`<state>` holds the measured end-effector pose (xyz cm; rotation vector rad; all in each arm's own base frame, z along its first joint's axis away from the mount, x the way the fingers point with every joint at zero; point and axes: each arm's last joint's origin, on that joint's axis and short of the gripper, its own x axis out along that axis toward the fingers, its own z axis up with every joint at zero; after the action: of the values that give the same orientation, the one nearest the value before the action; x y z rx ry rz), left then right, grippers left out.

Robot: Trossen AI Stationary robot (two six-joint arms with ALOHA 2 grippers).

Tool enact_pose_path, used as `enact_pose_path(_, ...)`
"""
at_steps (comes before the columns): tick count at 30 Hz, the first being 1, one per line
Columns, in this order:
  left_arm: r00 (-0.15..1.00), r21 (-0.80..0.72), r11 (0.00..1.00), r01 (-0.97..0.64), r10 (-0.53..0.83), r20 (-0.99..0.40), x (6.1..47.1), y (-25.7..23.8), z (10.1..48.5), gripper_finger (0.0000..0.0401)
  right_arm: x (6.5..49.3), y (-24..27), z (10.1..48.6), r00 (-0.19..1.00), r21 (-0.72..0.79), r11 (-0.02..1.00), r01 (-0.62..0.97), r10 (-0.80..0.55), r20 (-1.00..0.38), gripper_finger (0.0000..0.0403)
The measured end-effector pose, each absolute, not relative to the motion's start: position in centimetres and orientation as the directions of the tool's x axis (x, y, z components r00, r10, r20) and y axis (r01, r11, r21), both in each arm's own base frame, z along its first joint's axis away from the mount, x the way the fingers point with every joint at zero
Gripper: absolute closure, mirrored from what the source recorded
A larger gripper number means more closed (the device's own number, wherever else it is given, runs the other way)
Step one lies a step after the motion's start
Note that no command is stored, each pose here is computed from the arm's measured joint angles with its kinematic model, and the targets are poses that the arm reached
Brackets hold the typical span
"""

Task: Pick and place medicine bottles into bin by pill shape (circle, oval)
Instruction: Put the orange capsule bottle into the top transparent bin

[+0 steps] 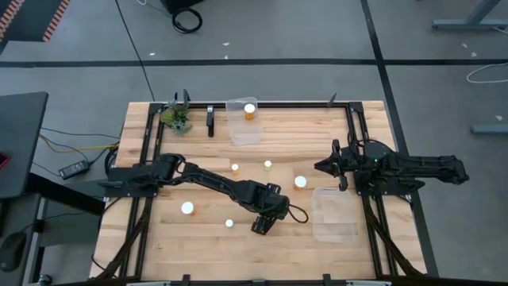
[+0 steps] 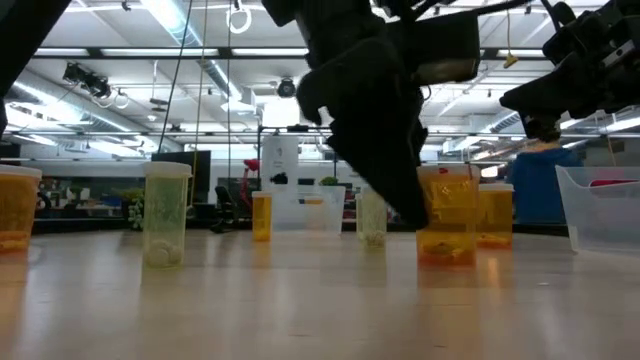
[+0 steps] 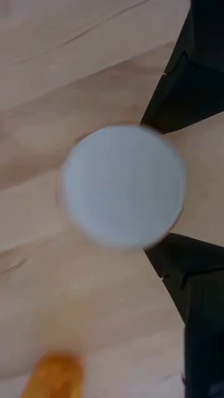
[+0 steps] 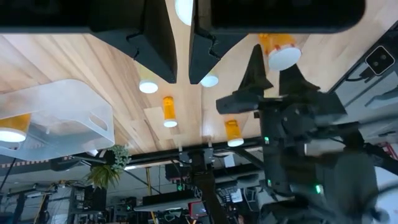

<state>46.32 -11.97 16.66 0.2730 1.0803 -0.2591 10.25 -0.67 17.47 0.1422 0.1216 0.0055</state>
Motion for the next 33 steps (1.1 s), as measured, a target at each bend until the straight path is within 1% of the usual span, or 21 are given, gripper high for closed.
enact_pose_path(3, 0.492, 0.091, 0.939, 0.333, -0.091, -0.866, 46.8, -12.4, 16.7, 0.0129, 10.2, -0.7, 17.5, 0.993, 0.142, 0.99, 0.003, 0.014, -0.12, 0.0354)
enact_pose_path(5, 0.484, 0.09, 0.936, 0.339, -0.091, -0.87, 46.7, -12.7, 16.5, 0.0129, 10.2, -0.7, 17.5, 0.993, 0.142, 0.99, 0.004, 0.013, -0.121, 0.0354)
enact_pose_path(8, 0.512, 0.093, 0.936, 0.339, -0.101, -0.853, 47.0, -13.1, 16.2, 0.013, 10.3, -0.7, 17.5, 0.993, 0.142, 0.99, 0.004, 0.014, -0.121, 0.0354)
enact_pose_path(15, 0.522, 0.077, 0.946, 0.314, -0.104, -0.846, 47.3, -13.2, 15.9, 0.0138, 10.3, -0.7, 17.5, 0.992, 0.142, 0.99, 0.004, 0.014, -0.122, 0.0354)
enact_pose_path(25, 0.587, 0.068, 0.954, 0.293, -0.123, -0.8, 47.9, -13.4, 16.3, 0.0139, 10.3, -0.7, 17.5, 0.993, 0.142, 0.99, 0.004, 0.014, -0.121, 0.0354)
enact_pose_path(33, 0.606, 0.07, 0.954, 0.29, -0.127, -0.785, 48.1, -13.3, 16.4, 0.0161, 10.3, -0.7, 17.5, 0.993, 0.142, 0.99, 0.003, 0.014, -0.121, 0.0354)
